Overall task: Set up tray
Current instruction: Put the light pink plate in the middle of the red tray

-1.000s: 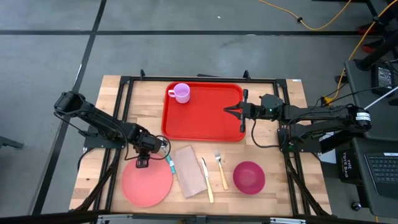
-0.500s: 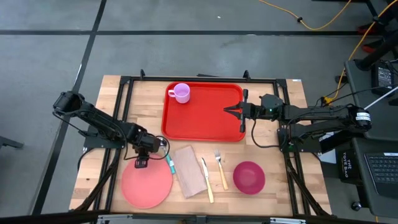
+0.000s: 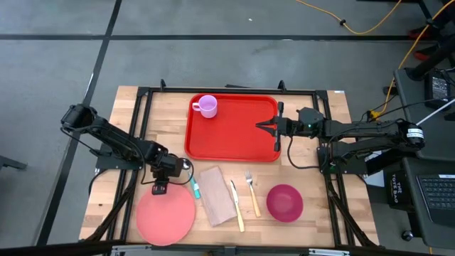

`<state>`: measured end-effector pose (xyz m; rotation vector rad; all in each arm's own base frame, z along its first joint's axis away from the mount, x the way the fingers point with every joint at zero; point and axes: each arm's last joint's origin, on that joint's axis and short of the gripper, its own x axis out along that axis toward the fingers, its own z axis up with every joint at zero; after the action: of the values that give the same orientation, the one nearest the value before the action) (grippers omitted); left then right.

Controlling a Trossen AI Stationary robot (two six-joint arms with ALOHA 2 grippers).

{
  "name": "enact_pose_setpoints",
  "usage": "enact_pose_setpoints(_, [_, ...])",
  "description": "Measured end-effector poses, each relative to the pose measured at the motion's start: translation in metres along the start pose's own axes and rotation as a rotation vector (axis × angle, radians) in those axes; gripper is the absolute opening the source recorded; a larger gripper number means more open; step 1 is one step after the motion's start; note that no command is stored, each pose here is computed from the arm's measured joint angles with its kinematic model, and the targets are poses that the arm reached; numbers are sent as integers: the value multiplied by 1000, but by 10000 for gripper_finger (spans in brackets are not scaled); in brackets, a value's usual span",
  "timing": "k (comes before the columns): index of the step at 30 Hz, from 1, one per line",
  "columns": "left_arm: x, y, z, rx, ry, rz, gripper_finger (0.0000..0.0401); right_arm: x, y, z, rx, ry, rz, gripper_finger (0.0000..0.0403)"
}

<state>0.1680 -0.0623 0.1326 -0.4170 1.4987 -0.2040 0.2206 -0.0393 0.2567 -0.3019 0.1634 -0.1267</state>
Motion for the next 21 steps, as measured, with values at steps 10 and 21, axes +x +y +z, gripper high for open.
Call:
enact_pose_setpoints(10, [-4, -1, -1, -18, -15, -29, 3, 0, 0, 1, 2, -5, -2, 29])
enact_pose_setpoints(21, [-37, -9, -13, -48, -185, -120, 1, 0, 0, 0, 2, -5, -2, 29])
